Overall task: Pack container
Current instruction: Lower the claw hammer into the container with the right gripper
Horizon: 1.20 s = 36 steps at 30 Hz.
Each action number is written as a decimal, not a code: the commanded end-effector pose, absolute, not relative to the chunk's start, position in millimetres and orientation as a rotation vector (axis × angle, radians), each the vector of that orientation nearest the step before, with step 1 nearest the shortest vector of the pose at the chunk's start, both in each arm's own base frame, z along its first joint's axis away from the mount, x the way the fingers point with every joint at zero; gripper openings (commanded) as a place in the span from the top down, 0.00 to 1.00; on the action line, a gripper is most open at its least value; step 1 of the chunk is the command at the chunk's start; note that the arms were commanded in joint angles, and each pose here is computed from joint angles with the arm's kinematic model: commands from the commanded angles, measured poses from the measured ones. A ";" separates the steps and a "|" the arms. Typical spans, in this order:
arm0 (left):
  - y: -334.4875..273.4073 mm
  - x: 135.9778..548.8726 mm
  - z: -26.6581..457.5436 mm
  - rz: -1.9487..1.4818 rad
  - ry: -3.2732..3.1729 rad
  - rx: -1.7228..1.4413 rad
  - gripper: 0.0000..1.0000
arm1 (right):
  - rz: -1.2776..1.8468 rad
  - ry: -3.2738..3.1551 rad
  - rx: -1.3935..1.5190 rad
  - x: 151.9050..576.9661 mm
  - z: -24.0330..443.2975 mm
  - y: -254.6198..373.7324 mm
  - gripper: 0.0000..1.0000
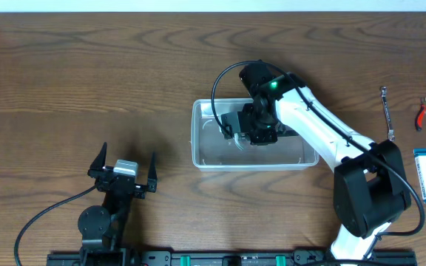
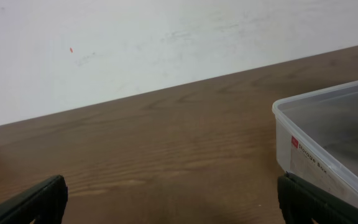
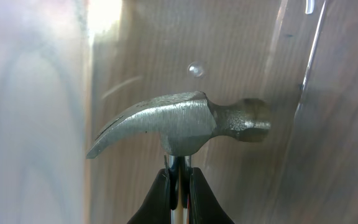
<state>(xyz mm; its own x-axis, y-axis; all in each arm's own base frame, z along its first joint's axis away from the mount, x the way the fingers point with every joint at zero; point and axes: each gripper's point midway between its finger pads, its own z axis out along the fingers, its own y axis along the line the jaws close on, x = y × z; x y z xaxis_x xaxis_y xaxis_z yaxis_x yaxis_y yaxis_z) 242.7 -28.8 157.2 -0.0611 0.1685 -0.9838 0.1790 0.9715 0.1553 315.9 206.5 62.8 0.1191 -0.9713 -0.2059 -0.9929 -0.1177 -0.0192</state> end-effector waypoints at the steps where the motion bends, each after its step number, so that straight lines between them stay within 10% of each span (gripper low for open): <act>1: -28.4 242.3 141.5 -0.018 1.685 0.265 0.02 | 0.249 2.017 -2.177 314.8 54.9 209.1 0.97; 36: -28.4 242.3 141.5 -0.018 1.685 0.265 0.02 | 0.292 2.125 -2.120 314.7 24.4 211.2 0.93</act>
